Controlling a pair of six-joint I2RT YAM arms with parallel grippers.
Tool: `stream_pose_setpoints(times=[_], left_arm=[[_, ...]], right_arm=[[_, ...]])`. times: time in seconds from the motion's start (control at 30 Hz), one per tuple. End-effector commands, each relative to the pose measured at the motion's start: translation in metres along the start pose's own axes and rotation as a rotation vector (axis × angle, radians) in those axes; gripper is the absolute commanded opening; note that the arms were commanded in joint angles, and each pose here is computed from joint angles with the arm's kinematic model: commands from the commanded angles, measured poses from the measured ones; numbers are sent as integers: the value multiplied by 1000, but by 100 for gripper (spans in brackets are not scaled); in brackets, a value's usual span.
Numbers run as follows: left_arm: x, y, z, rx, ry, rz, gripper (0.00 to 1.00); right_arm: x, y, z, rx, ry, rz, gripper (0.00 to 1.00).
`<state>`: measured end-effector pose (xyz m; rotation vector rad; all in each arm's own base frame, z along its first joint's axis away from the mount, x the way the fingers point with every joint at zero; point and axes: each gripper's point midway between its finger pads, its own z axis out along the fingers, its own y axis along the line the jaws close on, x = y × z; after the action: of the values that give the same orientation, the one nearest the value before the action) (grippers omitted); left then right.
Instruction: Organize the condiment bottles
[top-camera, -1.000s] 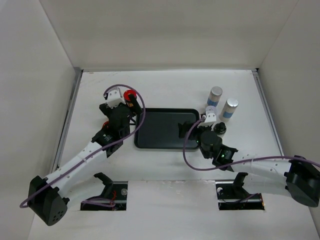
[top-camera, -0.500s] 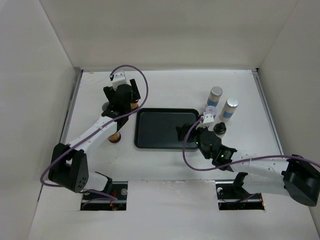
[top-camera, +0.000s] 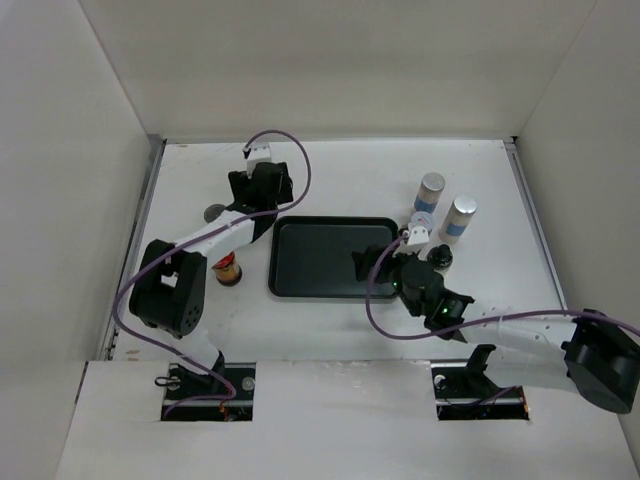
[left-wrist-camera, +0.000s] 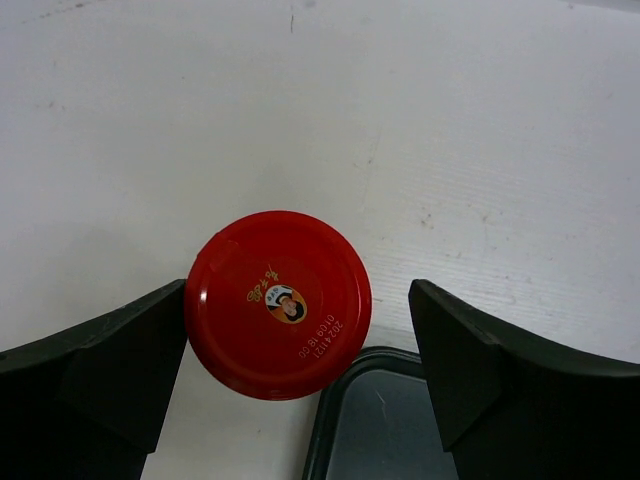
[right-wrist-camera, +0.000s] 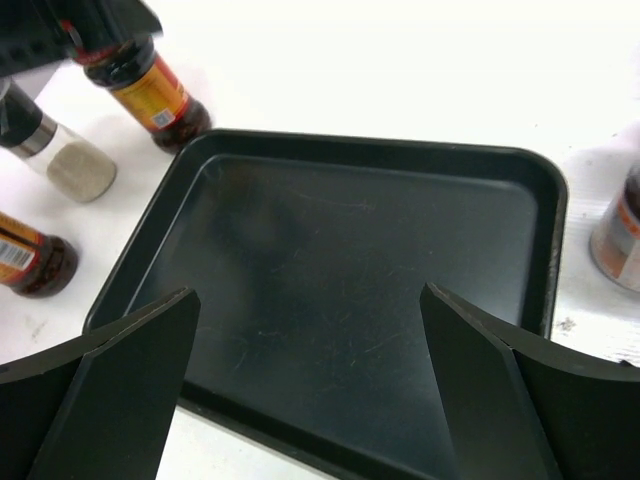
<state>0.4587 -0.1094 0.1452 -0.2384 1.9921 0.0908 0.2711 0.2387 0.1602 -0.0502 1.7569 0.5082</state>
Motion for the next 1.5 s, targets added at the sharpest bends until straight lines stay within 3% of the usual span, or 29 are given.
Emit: stream_pose_setpoints(times=[0.0, 0.13, 0.23, 0.33, 0.43, 0.57, 0.7, 1.0, 1.37, 1.4, 1.47], left_arm=[[-18, -6, 2, -16, -47, -40, 87], [-12, -6, 11, -19, -26, -40, 78], [-13, -6, 12, -19, -30, -42, 59], [-38, -5, 1, -11, -88, -79, 44], [-81, -7, -19, 23, -203, -141, 39], [-134, -15, -63, 81, -349, -193, 38], [-143, -29, -99, 144, -401, -190, 38], [-63, -66, -117, 247, -270, -157, 38], [-7, -80, -80, 201, -182, -75, 39], [-3, -80, -78, 194, -176, -68, 40], [7, -81, -73, 187, -158, -51, 52]], right_arm=[[-27, 6, -3, -34, -87, 69, 100], [-30, -1, -4, -18, -95, 82, 100], [-34, 0, -6, -27, -107, 91, 100], [-33, -2, -6, -22, -105, 98, 100], [-33, 2, -5, -31, -104, 97, 100], [-29, 2, -4, -30, -92, 90, 100], [-35, -5, -6, -16, -116, 105, 100], [-42, -19, -10, 27, -146, 119, 100], [-40, -22, -8, 34, -141, 120, 100], [-41, -22, -8, 33, -142, 121, 100], [-42, -21, -9, 32, -144, 122, 100]])
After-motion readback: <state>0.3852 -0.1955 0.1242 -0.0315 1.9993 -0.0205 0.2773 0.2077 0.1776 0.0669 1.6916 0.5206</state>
